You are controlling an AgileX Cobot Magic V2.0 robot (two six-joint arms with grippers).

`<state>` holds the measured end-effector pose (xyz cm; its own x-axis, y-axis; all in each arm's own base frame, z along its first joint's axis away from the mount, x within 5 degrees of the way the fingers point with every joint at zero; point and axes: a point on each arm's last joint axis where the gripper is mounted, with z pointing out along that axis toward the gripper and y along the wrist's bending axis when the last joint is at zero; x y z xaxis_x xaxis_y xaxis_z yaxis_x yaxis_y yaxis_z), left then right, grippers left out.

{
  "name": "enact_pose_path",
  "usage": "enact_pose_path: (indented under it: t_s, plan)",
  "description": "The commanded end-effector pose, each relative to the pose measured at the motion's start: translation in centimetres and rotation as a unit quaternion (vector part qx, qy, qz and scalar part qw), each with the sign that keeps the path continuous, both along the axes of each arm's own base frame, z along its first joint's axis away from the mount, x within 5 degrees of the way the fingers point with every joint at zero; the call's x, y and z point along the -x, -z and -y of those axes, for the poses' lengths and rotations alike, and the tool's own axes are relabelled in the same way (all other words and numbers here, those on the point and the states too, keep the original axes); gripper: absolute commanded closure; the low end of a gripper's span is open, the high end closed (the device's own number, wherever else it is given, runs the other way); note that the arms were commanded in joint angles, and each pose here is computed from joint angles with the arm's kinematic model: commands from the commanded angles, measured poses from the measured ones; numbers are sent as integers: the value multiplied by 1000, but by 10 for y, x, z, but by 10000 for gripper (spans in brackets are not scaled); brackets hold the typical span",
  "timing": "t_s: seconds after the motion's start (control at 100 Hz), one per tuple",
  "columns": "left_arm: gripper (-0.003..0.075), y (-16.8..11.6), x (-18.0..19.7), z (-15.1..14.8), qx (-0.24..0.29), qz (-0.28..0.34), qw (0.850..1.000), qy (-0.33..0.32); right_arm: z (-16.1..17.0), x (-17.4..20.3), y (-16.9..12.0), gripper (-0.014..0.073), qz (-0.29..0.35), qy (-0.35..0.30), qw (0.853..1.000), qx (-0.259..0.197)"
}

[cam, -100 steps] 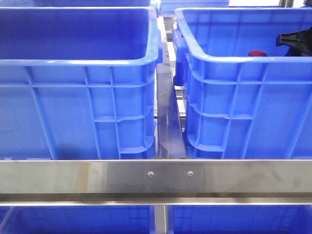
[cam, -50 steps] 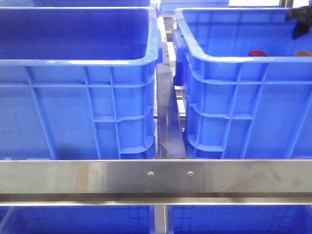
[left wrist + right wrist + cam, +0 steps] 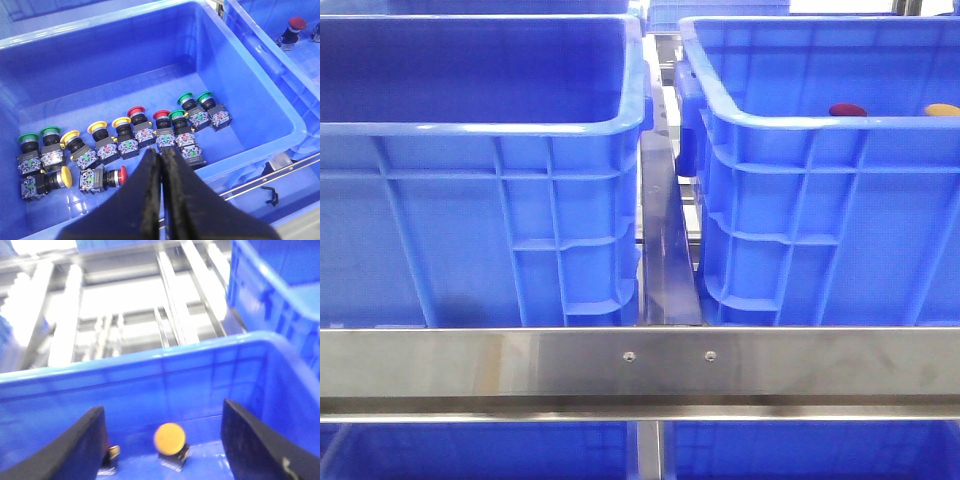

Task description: Pick red and yellow buttons and place in box

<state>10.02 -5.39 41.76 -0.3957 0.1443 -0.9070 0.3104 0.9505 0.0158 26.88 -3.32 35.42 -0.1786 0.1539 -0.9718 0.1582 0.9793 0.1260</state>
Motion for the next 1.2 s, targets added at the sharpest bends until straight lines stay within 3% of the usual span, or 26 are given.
enact_pose_path:
  t_s: [0.0, 0.31, 0.59, 0.68, 0.95, 1.19]
  plan:
    - [739, -11, 0, 0, 17, 34, 999, 9, -8, 31, -18, 88, 52, -28, 998, -14]
    - [739, -11, 0, 0, 17, 34, 999, 9, -28, 110, -8, 88, 116, -80, 990, -10]
    - [739, -11, 0, 0, 17, 34, 999, 9, -32, 144, -5, 105, 155, -81, 985, -2]
    - [739, -11, 0, 0, 17, 34, 999, 9, -32, 145, -5, 208, 157, -81, 984, -2]
    - [739, -11, 0, 0, 17, 34, 999, 9, -32, 145, -5, 663, 157, -81, 984, -2]
    - [739, -11, 0, 0, 17, 34, 999, 9, -32, 145, -5, 663, 157, -81, 984, -2]
